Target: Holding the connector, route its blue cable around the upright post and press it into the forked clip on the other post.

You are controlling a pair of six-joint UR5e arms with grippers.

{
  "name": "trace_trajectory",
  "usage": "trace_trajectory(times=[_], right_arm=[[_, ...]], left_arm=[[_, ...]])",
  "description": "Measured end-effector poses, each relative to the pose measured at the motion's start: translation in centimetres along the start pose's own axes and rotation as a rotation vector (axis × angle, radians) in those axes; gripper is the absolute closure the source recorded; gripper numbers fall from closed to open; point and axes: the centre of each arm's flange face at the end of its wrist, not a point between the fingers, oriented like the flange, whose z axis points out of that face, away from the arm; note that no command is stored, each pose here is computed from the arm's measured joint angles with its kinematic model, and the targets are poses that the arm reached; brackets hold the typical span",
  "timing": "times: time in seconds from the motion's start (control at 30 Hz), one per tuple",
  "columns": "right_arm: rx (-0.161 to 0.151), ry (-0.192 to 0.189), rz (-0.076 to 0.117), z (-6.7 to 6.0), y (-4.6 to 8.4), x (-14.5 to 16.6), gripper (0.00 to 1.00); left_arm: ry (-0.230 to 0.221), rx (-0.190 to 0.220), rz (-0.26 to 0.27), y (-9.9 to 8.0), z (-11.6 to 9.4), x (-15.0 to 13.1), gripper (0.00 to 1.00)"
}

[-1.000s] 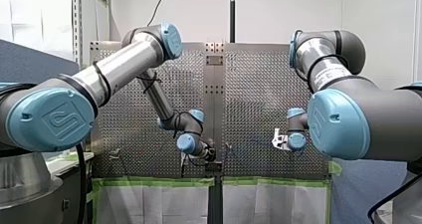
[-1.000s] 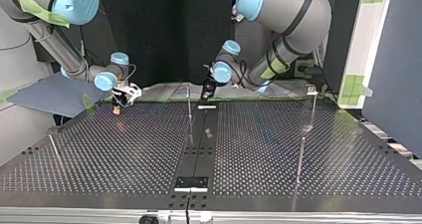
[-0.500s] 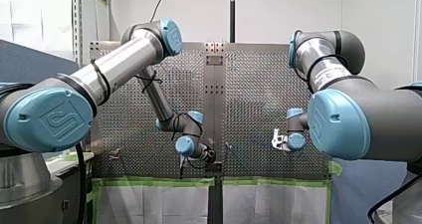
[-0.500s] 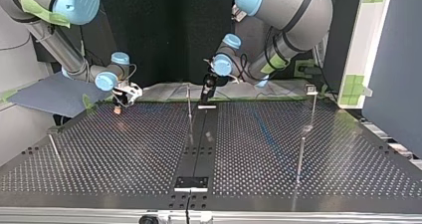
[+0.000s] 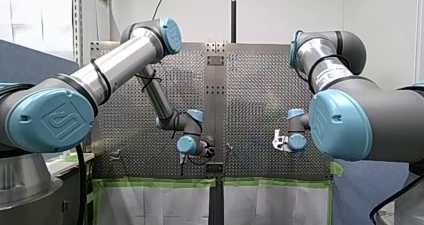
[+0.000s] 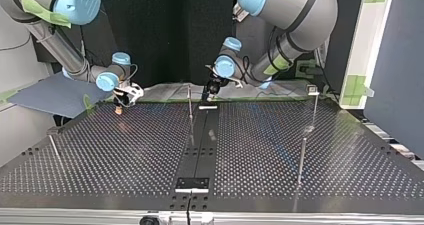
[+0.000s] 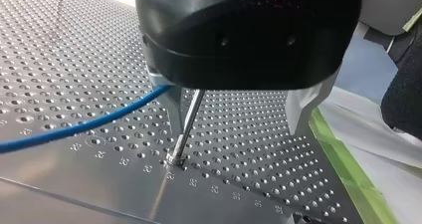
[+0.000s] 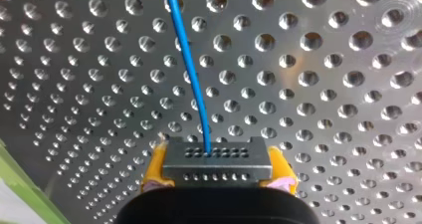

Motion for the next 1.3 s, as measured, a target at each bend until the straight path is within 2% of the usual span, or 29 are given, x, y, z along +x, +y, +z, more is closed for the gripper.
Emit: trace_trajectory(times=[0.2,0.43,0.63,0.83,1.3], right_arm=[[0.001,-0.001,0.0,0.0,0.0,0.0,1.0],[0.002,0.001,0.0,0.0,0.0,0.0,1.0],[0.002,0.001,0.001,0.0,0.0,0.0,1.0],[0.004,-0.001,0.002,-0.1,-0.2,0.0,1.0],[0.008,0.0,0.003,-0.1,-0.4,-0.1,1.0]], left_arm=[[-0.005,0.009,0.005,-0.8,-0.3,-0.4,0.0],[-0.037,0.05,0.01,-2.7,-1.9,-2.1,0.0],[-0.01,0.085,0.017,-4.6,-3.4,-1.7,0.0],[0.027,0.102,0.006,-5.5,-4.8,-0.1,0.0],[0.016,0.12,0.001,-6.4,-5.3,0.4,0.0]])
